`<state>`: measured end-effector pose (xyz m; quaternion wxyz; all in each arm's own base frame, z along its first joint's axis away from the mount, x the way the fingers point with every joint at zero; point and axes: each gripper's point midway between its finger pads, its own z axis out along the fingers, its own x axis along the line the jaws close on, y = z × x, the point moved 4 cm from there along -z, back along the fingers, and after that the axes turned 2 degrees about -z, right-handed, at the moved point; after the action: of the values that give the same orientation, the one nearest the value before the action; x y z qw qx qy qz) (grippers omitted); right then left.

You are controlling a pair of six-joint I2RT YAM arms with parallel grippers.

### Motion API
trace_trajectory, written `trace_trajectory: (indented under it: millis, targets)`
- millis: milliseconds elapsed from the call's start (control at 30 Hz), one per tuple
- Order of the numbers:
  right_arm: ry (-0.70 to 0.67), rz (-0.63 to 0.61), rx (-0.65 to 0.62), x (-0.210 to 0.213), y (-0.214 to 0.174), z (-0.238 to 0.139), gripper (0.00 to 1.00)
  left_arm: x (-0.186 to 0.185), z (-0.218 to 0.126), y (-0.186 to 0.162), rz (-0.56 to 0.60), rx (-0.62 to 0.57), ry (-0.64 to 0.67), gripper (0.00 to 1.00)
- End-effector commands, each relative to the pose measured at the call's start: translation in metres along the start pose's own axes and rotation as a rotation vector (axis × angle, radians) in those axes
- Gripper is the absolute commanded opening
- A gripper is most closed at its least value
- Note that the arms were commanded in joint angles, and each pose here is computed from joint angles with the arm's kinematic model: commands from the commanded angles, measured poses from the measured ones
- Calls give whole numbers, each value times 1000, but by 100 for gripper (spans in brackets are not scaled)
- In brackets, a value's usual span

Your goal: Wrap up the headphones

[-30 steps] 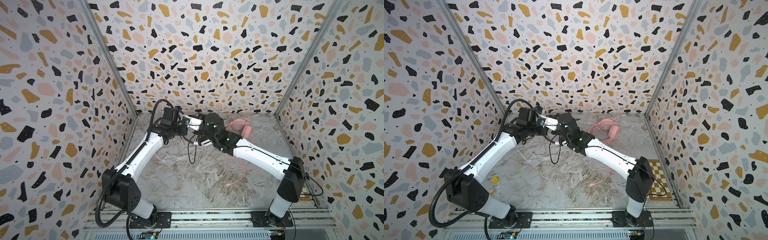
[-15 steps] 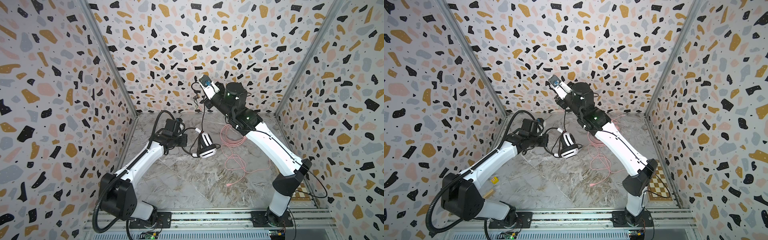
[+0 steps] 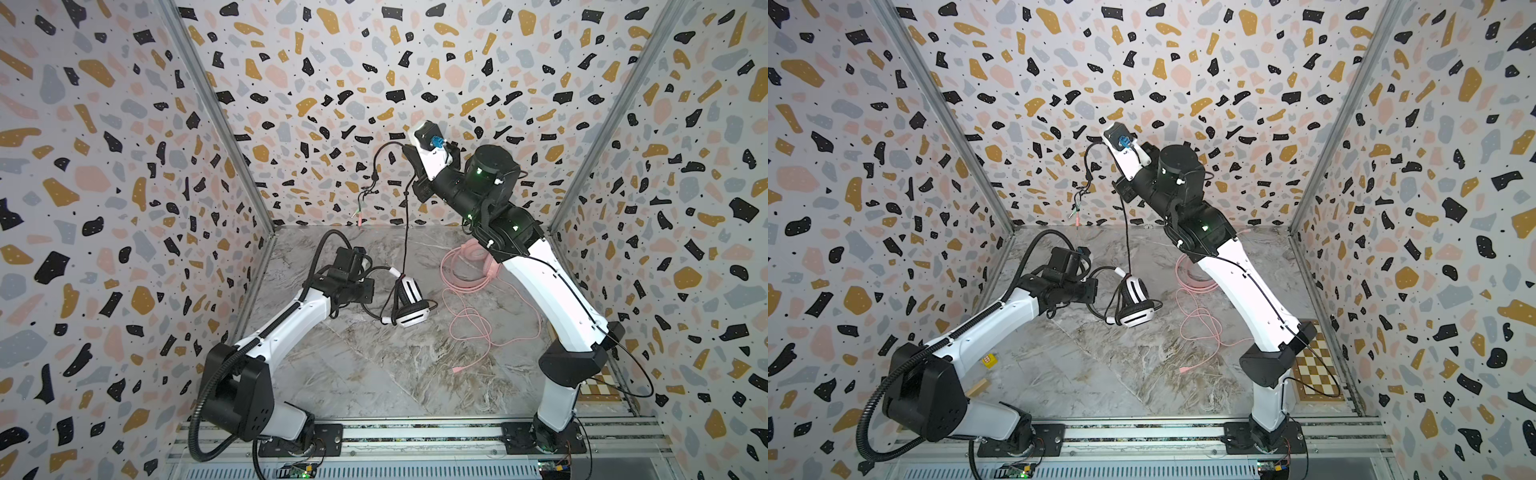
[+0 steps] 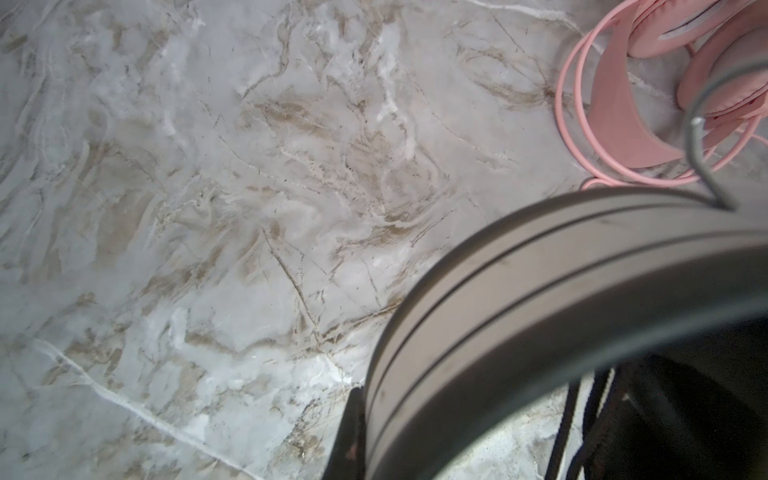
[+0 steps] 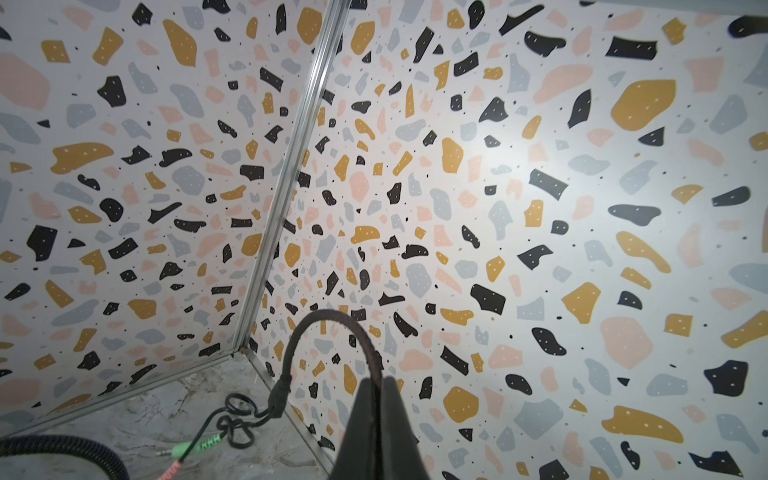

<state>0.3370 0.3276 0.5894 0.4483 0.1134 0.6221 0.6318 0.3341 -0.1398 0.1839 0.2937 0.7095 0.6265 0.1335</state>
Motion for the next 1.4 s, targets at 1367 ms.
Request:
trace_trajectory:
  millis: [1367]
  targets:
    - [651,759,171,161,-128,-154,0,40,-39,189,-523,-472,-316,0]
